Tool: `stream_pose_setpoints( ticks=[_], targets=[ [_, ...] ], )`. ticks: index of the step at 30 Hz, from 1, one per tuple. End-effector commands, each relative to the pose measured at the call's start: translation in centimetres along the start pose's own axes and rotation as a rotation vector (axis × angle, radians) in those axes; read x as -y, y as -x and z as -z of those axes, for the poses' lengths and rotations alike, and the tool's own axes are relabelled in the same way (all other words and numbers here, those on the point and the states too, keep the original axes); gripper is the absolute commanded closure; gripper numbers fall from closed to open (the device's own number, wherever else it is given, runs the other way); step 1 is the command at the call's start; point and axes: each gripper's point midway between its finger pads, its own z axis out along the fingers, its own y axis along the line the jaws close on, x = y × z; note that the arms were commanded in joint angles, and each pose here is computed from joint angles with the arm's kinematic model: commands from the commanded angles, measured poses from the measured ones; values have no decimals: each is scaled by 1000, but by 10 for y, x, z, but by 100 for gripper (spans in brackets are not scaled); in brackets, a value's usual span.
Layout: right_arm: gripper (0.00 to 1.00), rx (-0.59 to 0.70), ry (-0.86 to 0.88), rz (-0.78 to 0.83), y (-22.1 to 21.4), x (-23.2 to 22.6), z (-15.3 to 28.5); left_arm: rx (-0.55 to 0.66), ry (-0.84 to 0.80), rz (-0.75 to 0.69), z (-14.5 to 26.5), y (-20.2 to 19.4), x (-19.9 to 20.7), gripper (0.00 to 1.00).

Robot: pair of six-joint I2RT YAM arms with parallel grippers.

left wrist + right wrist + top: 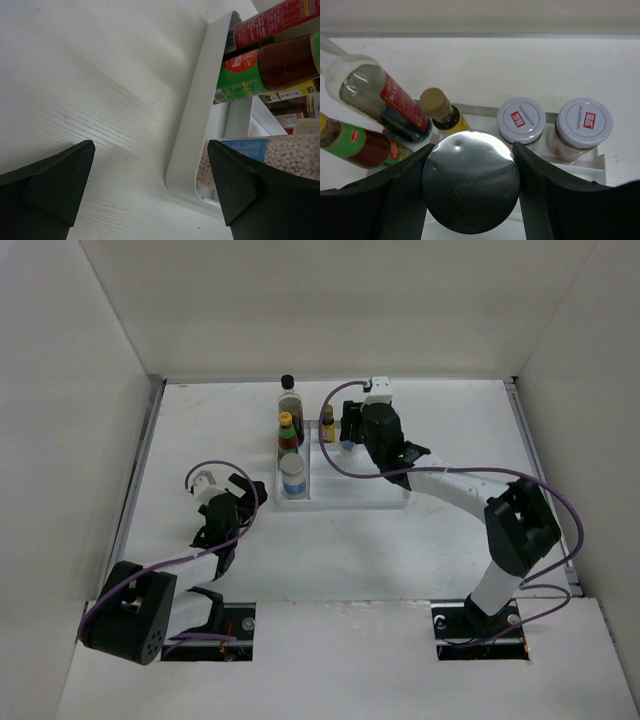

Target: Organize the condiment bottles

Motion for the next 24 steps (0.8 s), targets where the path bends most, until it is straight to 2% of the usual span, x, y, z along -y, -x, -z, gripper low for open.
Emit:
stream_pose_setpoints(
  ticks=[1,18,20,24],
  targets=[
    [49,153,37,-61,57,-17,-1,49,-63,20,-2,18,21,0],
    [45,-10,-7,-23,-39,7,-15,64,-52,20,-3,22,20,0],
    [36,-10,-6,-23,-40,7,-16,65,-56,21,-3,22,20,0],
    [7,26,6,-44,-23,5,-7,75,-51,19,-2,24,19,0]
  ],
)
